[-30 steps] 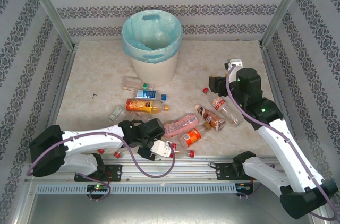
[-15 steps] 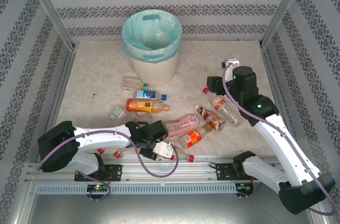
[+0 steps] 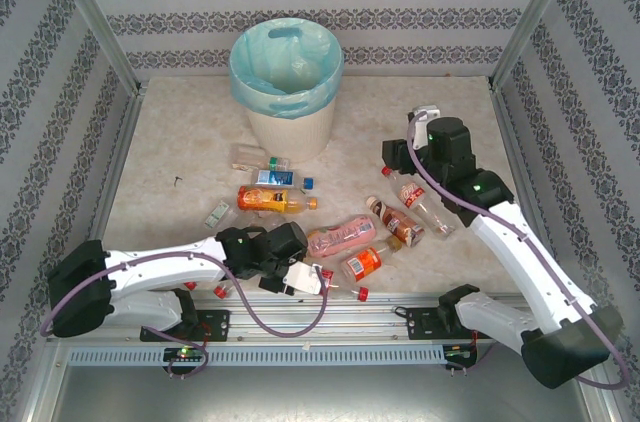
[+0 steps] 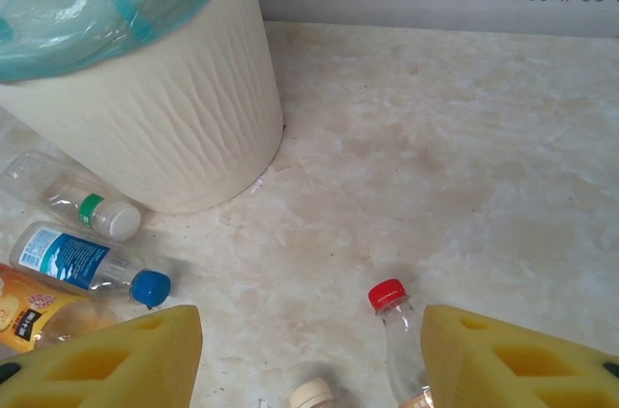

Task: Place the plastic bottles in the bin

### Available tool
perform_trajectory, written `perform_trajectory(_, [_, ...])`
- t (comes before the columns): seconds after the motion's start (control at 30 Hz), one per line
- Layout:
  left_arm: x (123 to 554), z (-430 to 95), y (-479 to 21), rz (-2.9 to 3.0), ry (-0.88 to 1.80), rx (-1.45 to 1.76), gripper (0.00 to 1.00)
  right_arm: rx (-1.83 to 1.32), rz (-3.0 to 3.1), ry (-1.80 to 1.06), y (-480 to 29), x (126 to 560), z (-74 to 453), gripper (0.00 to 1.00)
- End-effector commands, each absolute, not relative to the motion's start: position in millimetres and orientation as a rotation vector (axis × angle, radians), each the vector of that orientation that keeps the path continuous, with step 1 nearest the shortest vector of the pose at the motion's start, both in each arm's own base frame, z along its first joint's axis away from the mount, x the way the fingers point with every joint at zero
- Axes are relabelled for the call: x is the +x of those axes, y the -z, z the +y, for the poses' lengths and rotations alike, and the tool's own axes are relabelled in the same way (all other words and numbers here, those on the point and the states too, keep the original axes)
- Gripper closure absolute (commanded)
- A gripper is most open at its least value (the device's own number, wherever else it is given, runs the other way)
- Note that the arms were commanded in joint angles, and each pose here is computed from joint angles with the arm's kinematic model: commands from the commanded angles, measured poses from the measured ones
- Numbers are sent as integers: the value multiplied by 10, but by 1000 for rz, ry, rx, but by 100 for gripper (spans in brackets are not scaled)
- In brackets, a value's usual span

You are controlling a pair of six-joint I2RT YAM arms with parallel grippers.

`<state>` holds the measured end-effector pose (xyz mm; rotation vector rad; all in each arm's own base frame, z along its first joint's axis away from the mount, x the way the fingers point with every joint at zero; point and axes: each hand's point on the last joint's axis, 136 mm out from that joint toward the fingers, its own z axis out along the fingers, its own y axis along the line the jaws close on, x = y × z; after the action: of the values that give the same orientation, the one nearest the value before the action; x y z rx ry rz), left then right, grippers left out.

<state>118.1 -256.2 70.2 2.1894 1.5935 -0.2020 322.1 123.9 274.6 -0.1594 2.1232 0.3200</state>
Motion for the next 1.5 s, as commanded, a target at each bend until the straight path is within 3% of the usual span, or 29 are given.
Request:
perform_trajectory(0.0, [1189,-2582,-869,1581,228,2154,55,-164,2063,-367,-2992,3254,1329,38])
perform_trajectory(0.5, [1694,-2941,-2629,1434,639,1431,58,-163,1943,-462,-3347,3081,1374,40])
perform_trajectory(0.53, [1734,-2946,-2708,1428,649,1398,60,-161,1945,-465,-3337,3081,1380,40])
perform_trajectory(0.6, [1807,-2961,-2838,1420,654,1339,78,-154,1940,-476,-3335,3098,1395,40])
perform_trajectory(0.63, [1864,-2965,-2885,1421,648,1305,81,-153,1937,-483,-3341,3112,1410,40])
perform_trajectory(0.8, [2206,-2980,-3084,1468,623,1110,100,-168,1941,-498,-3408,3141,1493,40])
perform_trajectory(1.03, [2541,-3075,-3187,1565,693,978,100,-184,1917,-480,-3503,3068,1470,40])
perform_trajectory(1.23, [2973,-3053,-2870,1737,692,838,100,-240,1837,-503,-3509,2882,1454,39])
perform_trajectory(1.47, [2885,-3101,-2818,1704,772,890,100,-377,1710,-664,-3675,2689,1699,42])
